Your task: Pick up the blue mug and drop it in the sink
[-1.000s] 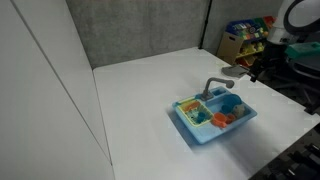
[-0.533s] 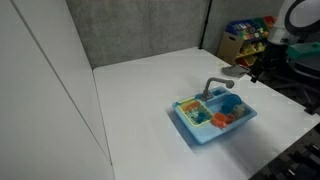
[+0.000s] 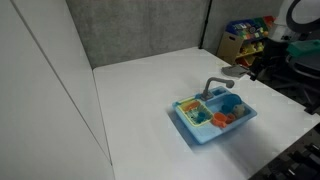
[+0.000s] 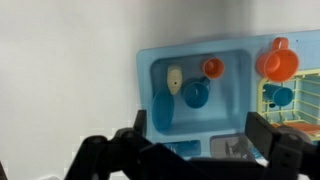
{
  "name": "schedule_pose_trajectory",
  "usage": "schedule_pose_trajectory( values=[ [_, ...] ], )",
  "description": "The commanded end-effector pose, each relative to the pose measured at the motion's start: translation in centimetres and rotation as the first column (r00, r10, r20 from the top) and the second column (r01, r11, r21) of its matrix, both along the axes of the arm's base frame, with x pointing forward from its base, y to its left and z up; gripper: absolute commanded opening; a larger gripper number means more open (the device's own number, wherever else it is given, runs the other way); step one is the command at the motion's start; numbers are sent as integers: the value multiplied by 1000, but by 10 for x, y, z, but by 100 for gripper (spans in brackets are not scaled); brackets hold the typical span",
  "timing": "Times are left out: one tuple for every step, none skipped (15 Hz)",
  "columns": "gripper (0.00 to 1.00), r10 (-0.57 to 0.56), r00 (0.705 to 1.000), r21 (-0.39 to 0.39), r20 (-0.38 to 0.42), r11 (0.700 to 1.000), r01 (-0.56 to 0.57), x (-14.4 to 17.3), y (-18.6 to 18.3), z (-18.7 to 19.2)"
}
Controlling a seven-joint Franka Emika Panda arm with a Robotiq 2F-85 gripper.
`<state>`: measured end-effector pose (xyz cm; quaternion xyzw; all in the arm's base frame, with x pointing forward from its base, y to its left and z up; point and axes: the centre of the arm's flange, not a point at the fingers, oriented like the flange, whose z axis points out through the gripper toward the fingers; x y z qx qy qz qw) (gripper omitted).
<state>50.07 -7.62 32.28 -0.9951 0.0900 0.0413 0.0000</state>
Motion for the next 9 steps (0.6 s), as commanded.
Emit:
schedule_pose_trajectory(
  values=[
    [100, 43, 999, -4, 24, 999, -43, -16, 5, 23],
    [100, 50, 998, -4, 29, 999, -50, -18, 7, 27],
    [100, 55, 998, -5, 38, 999, -54, -22, 9, 33],
    [100, 60, 997, -5, 45, 998, -60, -26, 11, 38],
    [100, 65, 996, -5, 56, 998, -65, -31, 13, 44],
    [100, 73, 995, -8, 64, 997, -73, -37, 15, 49],
    [100, 80, 994, -5, 72, 997, -80, -43, 17, 54],
    [100, 85, 993, -7, 77, 996, -85, -48, 19, 59],
    [100, 89, 993, -6, 78, 996, -89, -54, 20, 64]
  ],
)
